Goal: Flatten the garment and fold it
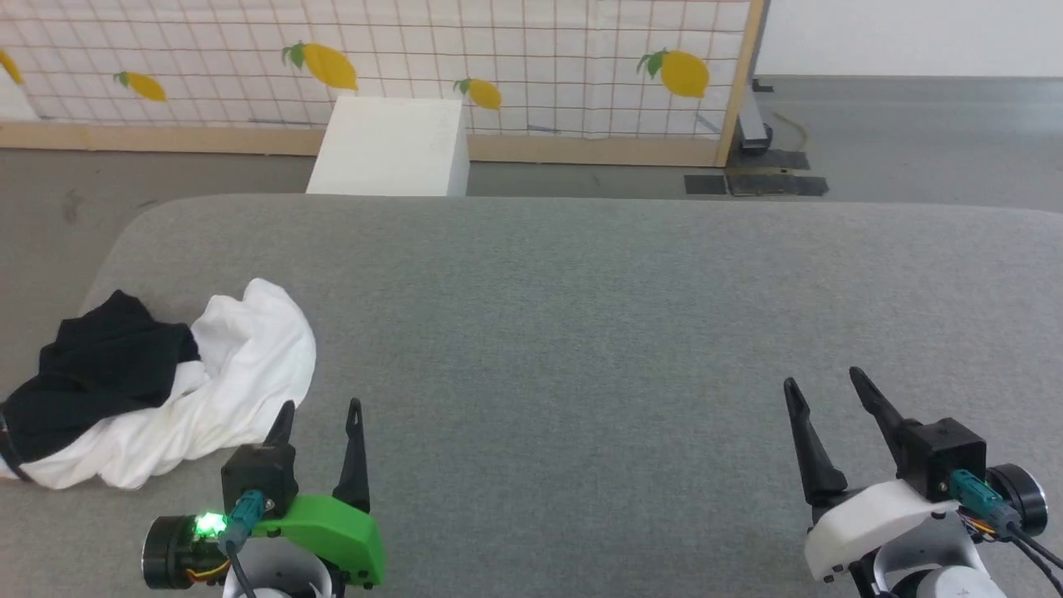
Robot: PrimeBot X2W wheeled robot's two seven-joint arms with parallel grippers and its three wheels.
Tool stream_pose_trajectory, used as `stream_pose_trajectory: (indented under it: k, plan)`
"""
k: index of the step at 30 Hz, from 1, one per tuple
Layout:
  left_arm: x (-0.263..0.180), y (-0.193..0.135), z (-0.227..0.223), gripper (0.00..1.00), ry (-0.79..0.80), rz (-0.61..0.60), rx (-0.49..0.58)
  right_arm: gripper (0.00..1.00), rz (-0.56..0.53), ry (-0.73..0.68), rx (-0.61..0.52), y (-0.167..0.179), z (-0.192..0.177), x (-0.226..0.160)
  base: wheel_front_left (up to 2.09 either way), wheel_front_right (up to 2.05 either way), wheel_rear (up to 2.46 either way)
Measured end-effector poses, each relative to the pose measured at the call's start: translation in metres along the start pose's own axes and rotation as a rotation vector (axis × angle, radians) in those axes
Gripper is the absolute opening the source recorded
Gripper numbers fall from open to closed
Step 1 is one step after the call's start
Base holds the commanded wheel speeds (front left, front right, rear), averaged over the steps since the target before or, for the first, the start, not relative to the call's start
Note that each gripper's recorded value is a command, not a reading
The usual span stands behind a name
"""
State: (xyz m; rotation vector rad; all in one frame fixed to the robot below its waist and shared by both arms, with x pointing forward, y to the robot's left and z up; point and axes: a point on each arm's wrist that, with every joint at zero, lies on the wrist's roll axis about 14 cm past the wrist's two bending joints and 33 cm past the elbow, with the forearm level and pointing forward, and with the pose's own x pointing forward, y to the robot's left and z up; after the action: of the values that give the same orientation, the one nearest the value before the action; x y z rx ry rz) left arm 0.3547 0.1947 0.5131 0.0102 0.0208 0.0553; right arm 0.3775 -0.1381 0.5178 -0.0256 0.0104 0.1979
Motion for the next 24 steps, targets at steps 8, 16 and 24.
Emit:
stream_pose_trajectory:
  k: [8, 16, 24]
  plan:
    - [-0.01, 0.021, 0.001, 1.0, -0.012, 0.07, -0.001, 1.0, 0.058, -0.009, 0.013, 0.018, 0.0, 0.011, 0.0, 0.0, 0.0]
    - [-0.024, 0.044, 0.002, 1.0, -0.028, 0.145, -0.02, 1.0, 0.121, -0.016, 0.021, 0.039, 0.001, 0.021, 0.0, 0.0, 0.0]
    - [-0.039, 0.068, 0.005, 1.0, -0.046, 0.211, -0.014, 1.0, 0.186, -0.043, 0.032, 0.061, 0.007, 0.033, 0.0, 0.0, 0.0]
